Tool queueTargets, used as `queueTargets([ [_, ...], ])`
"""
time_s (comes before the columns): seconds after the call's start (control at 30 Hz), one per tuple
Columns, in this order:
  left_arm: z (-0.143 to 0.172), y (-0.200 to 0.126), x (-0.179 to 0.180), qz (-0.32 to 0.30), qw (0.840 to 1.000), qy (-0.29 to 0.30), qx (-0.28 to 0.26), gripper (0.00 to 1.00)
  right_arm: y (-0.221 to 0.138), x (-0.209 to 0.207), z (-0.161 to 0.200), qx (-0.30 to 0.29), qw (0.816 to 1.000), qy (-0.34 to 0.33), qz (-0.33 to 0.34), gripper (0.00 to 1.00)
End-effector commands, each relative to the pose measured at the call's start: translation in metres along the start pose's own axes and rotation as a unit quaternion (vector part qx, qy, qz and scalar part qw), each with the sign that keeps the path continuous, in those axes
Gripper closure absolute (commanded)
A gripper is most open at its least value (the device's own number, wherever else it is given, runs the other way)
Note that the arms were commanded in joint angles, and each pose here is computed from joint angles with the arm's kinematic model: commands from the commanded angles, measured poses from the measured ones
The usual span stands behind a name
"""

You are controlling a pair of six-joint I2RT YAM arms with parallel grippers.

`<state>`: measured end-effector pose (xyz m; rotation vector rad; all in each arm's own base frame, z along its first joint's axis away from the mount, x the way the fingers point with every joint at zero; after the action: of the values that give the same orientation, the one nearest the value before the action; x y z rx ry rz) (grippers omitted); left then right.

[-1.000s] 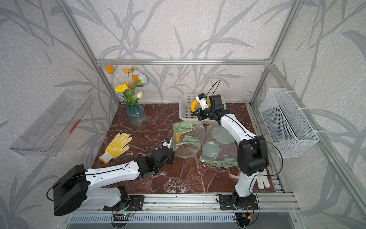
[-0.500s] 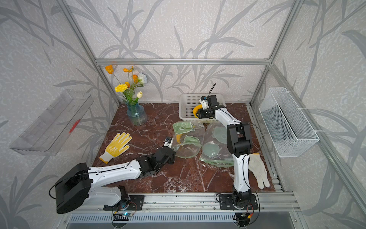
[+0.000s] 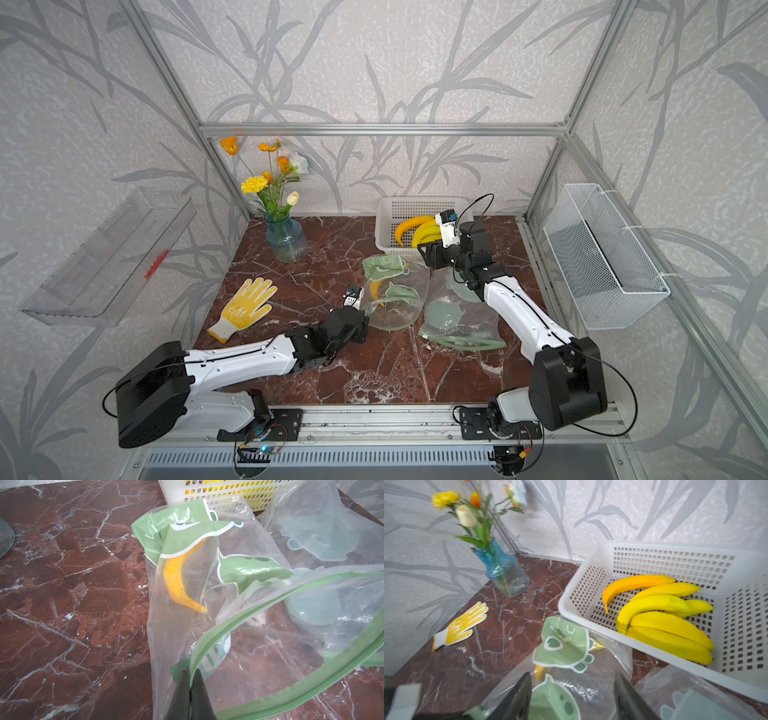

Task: Open the zip-top bag and take out the banana
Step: Place the banana in the basket.

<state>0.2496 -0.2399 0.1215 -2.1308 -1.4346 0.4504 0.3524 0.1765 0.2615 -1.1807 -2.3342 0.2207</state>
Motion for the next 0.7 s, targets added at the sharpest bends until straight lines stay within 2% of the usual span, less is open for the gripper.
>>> queueTargets([
  [0.0, -0.015, -0.001, -0.005, 0.003, 1.0, -0.009, -0.02, 1.0, -0.019, 0.031, 0.044, 0.008, 0.998, -0.061, -0.021, 0.4],
  [0.1, -0.015, -0.001, -0.005, 0.004, 1.0, -0.009, -0.019, 1.0, -0.038, 0.061, 0.085, 0.013, 0.994, -0.095, -0.047, 0.41],
  [0.27, -0.016, -0.001, -0.007, 0.009, 1.0, -0.013, -0.02, 1.0, -0.05, 0.084, 0.132, 0.02, 0.993, -0.09, -0.07, 0.44],
  [0.4, -0.016, -0.001, -0.009, 0.015, 1.0, -0.014, -0.019, 1.0, -0.043, 0.088, 0.149, 0.02, 0.994, -0.071, -0.078, 0.45],
  [0.67, -0.016, -0.001, -0.011, 0.022, 1.0, -0.011, -0.019, 1.0, -0.012, 0.096, 0.155, 0.042, 0.994, -0.062, -0.081, 0.46],
])
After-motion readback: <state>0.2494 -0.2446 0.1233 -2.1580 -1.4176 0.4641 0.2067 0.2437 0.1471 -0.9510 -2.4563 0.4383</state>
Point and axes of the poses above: each gripper's point midway between its finger pads, its own y axis out along the fingers, its own x axis along the line the jaws close on, z = x × y, the point moved 2 cm from there along -y, back along the fingers, and after that the axes turned 7 degrees about y, right-handed, at the moved point
